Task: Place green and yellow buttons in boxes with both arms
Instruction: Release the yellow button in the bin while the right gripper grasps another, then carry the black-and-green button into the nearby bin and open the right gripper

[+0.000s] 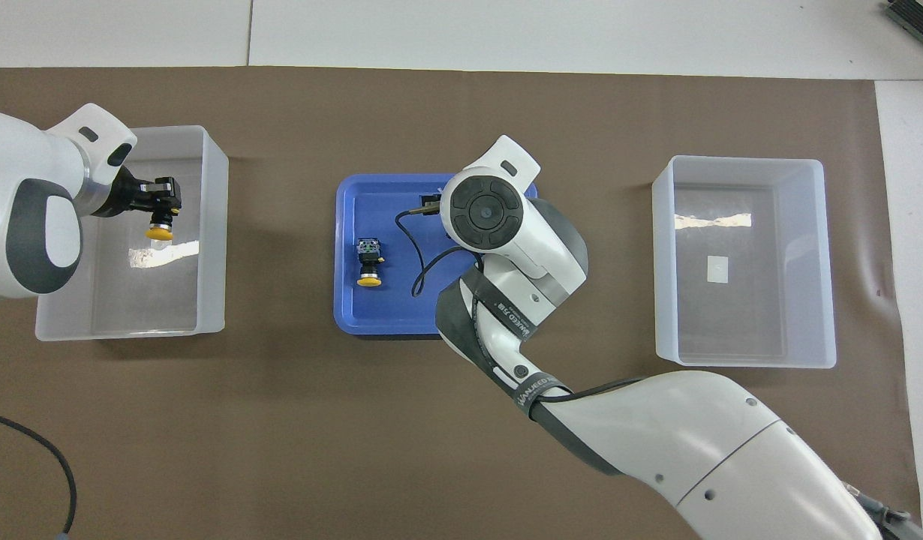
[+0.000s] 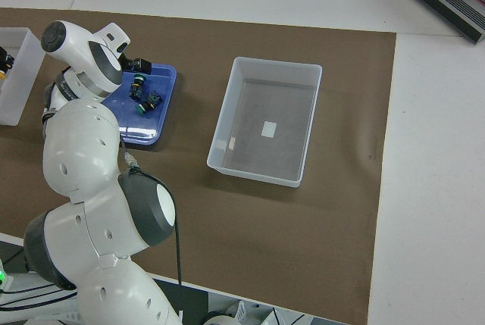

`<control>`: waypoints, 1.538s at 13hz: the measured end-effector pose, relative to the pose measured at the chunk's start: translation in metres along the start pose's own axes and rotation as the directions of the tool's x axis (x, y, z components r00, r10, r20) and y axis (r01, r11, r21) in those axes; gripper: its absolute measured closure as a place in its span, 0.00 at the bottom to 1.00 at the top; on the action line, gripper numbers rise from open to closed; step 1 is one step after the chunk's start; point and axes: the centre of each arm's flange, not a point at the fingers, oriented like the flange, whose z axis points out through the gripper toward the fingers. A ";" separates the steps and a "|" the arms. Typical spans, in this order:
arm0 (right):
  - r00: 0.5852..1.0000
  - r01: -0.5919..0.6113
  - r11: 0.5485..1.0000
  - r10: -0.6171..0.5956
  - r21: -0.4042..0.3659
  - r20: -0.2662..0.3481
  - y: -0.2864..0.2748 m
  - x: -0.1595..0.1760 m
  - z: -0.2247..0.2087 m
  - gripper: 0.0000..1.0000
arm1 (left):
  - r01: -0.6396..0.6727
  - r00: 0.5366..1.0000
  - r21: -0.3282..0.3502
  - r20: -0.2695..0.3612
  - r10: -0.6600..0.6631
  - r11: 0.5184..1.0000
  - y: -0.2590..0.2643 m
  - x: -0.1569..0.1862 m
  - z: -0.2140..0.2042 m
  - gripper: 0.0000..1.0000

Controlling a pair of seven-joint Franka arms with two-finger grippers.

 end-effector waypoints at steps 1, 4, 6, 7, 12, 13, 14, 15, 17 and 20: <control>1.000 0.017 1.000 -0.017 0.002 0.003 0.003 -0.002 0.007 0.04 | -0.008 1.000 0.002 -0.006 0.008 1.000 -0.002 -0.004 0.008 0.57; 0.999 0.039 0.999 -0.039 0.007 0.024 0.000 -0.015 0.026 0.07 | -0.017 1.000 0.006 -0.022 0.018 1.000 -0.005 -0.006 0.028 0.57; 0.999 0.043 0.999 -0.044 0.013 0.024 -0.002 -0.020 0.031 0.15 | -0.018 1.000 0.007 -0.024 0.018 1.000 -0.005 -0.005 0.035 0.57; 0.999 0.043 0.999 -0.043 0.017 0.025 -0.003 -0.021 0.031 0.16 | -0.018 0.999 0.007 -0.027 0.018 1.000 -0.006 -0.005 0.035 0.57; 0.998 0.046 0.999 -0.047 0.020 0.049 -0.006 -0.031 0.038 0.30 | -0.005 0.999 0.011 -0.034 0.006 1.000 -0.014 -0.004 0.042 0.57; 0.998 0.046 0.999 -0.047 0.022 0.048 -0.007 -0.031 0.038 0.44 | -0.004 0.999 0.012 -0.032 0.005 1.000 -0.015 -0.004 0.043 0.57; 0.998 0.045 0.999 -0.047 0.026 0.046 -0.008 -0.031 0.035 0.55 | -0.004 0.999 0.012 -0.031 0.005 1.000 -0.015 -0.004 0.044 0.57; 0.998 0.038 0.999 -0.039 0.029 0.049 -0.008 -0.030 0.035 0.68 | -0.005 0.999 0.011 -0.031 0.005 1.000 -0.015 -0.004 0.044 0.57; 0.998 -0.014 0.998 0.009 0.062 0.070 -0.007 -0.029 0.032 0.68 | -0.005 0.999 0.011 -0.031 0.005 1.000 -0.015 -0.004 0.044 0.51; 0.994 -0.085 0.991 0.078 0.107 0.070 -0.004 -0.015 -0.005 0.68 | -0.006 0.999 0.011 -0.034 0.006 1.000 -0.015 -0.003 0.042 0.22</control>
